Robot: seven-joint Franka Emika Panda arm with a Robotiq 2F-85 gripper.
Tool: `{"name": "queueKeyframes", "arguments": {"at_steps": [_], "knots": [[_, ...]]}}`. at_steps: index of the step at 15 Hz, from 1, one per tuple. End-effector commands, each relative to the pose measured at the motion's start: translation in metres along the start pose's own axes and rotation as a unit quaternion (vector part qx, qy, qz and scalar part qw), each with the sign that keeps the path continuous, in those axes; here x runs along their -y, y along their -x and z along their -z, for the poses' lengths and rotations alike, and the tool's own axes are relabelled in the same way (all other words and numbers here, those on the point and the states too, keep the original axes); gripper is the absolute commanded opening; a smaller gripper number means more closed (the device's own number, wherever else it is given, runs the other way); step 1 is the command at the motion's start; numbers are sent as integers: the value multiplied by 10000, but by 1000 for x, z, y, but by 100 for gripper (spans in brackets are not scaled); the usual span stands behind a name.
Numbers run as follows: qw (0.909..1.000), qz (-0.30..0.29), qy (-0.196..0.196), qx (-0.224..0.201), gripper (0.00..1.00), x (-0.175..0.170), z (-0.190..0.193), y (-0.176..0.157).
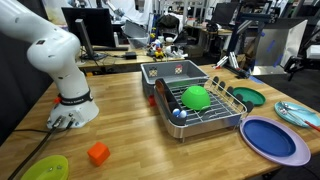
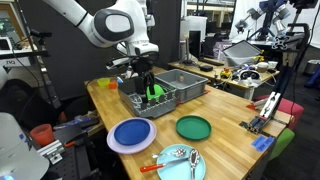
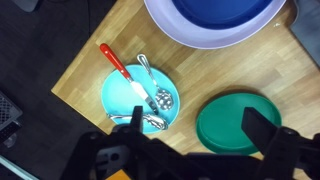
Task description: Put the spoon on the light blue plate on the dark blue plate
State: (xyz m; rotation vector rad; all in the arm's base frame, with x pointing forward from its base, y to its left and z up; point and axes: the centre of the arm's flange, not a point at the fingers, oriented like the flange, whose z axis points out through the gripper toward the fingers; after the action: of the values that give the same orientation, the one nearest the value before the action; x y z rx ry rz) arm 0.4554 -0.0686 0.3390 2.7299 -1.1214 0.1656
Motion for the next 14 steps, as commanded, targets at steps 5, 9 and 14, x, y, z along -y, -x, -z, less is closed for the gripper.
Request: {"name": "queueKeyframes", "arguments": {"at_steps": [5, 9, 14], "knots": [[9978, -207, -10, 625, 100, -9, -47, -17], [9892, 108, -356, 1416, 100, -25, -102, -27], [9761, 462, -924, 1912, 100, -36, -141, -42]]}}
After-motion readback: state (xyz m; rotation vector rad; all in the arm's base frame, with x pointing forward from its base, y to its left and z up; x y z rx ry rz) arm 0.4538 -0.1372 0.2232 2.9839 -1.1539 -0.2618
